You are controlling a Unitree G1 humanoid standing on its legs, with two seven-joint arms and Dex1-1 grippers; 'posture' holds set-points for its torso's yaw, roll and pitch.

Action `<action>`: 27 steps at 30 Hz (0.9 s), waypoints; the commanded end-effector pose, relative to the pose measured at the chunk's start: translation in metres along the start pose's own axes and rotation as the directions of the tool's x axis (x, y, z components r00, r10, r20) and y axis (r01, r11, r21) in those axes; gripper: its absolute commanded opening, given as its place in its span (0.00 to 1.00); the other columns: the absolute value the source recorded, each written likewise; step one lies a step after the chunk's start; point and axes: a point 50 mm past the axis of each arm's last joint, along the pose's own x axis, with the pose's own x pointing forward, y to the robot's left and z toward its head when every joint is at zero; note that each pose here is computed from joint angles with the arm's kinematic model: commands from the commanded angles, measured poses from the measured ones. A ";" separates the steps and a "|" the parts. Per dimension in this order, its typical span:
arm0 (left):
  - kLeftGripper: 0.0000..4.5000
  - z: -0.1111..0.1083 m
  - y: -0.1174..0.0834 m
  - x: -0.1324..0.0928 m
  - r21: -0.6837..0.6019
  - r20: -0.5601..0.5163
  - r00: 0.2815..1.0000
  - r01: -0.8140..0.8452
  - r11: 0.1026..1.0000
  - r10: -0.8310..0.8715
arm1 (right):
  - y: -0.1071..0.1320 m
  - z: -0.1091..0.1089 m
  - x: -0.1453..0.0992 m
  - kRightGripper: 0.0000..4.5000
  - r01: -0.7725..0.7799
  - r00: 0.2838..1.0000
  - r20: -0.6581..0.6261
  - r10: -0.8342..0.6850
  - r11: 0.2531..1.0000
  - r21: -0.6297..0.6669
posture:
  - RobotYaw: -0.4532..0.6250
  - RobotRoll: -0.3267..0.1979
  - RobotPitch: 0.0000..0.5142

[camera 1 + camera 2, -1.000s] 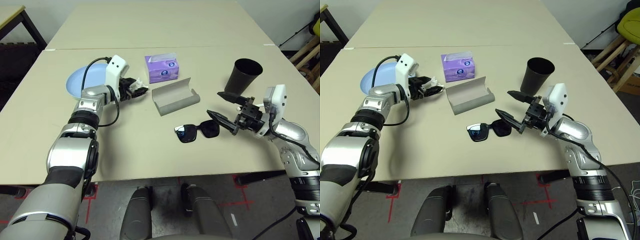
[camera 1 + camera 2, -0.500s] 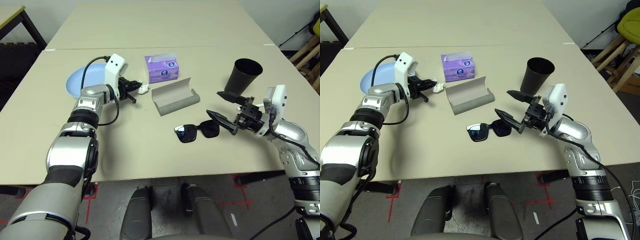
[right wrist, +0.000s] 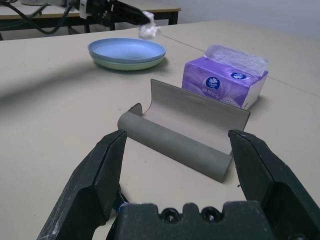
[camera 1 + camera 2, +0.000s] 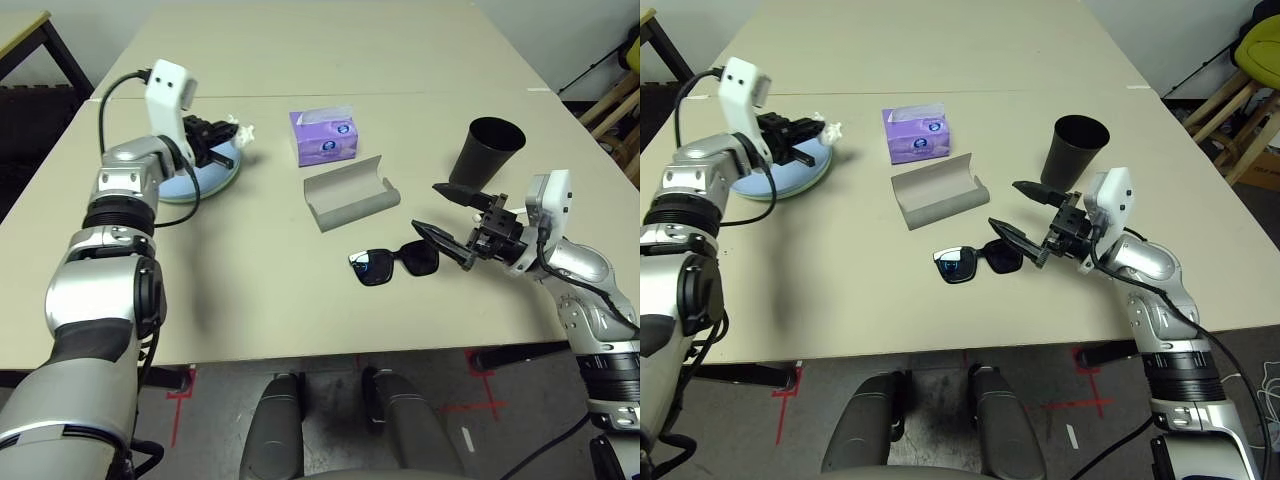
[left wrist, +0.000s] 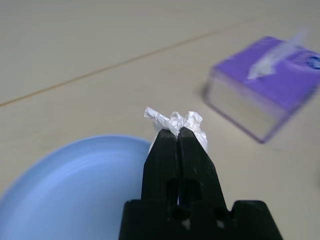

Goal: Organize and tidy the items on the table.

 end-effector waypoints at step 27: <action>0.99 -0.018 0.011 -0.017 -0.031 0.040 0.998 -0.055 0.998 0.056 | -0.002 0.000 0.001 1.00 -0.024 1.000 0.003 0.024 1.000 0.002 | 0.53 0.62 0.31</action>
